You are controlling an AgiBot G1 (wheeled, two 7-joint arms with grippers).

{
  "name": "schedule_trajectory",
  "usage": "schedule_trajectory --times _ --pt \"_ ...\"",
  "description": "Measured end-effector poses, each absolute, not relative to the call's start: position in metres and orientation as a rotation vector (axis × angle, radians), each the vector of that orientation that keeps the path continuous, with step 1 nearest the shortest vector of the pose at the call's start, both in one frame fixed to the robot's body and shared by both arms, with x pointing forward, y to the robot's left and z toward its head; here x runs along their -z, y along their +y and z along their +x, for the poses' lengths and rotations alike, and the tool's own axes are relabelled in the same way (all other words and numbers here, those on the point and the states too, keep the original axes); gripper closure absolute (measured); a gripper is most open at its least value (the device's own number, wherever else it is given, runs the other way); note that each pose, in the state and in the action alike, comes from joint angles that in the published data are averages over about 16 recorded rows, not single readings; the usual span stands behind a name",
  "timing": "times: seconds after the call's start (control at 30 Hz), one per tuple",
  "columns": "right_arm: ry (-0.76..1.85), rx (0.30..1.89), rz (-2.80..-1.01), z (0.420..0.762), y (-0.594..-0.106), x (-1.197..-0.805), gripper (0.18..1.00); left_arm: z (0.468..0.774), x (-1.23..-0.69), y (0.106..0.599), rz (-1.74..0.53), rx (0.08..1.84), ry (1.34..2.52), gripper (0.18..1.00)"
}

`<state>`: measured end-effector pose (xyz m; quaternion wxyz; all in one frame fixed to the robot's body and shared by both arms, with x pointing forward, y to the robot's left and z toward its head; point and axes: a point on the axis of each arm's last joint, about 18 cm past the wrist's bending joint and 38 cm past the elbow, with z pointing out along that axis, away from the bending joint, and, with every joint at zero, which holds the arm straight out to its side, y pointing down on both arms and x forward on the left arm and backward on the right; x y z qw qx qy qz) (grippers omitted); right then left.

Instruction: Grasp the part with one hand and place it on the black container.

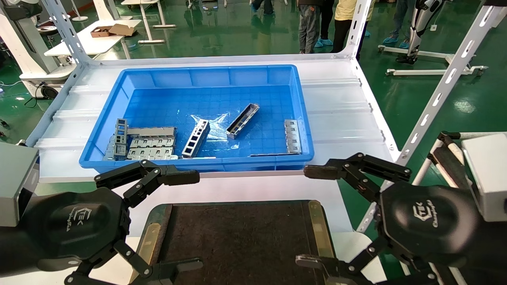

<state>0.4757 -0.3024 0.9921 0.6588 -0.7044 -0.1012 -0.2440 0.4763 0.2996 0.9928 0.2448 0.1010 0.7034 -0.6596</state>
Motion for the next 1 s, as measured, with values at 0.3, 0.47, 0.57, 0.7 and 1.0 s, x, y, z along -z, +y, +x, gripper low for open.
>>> schedule_trajectory --times 0.3,0.47,0.57,0.7,1.0 --pt "-0.229 0.552 -1.595 0.4757 -0.3024 -0.9921 0.178 0.4763 -0.9928 0.2996 0.276 1.801 1.92 0.184" --pt "-0.229 0.552 -1.595 0.4757 -0.3024 -0.9921 0.178 0.4763 -0.9928 0.2996 0.276 1.801 1.92 0.184" --pt "-0.229 0.552 -1.595 0.4757 -0.3024 -0.9921 0.178 0.4763 -0.9928 0.2996 0.276 1.801 1.92 0.184" --pt "-0.229 0.552 -1.595 0.4757 -0.3024 -0.9921 0.178 0.4763 -0.9928 0.2996 0.276 1.801 1.92 0.184" --pt "-0.229 0.552 -1.595 0.4757 -0.3024 -0.9921 0.178 0.4763 -0.9928 0.2996 0.276 1.801 1.92 0.184"
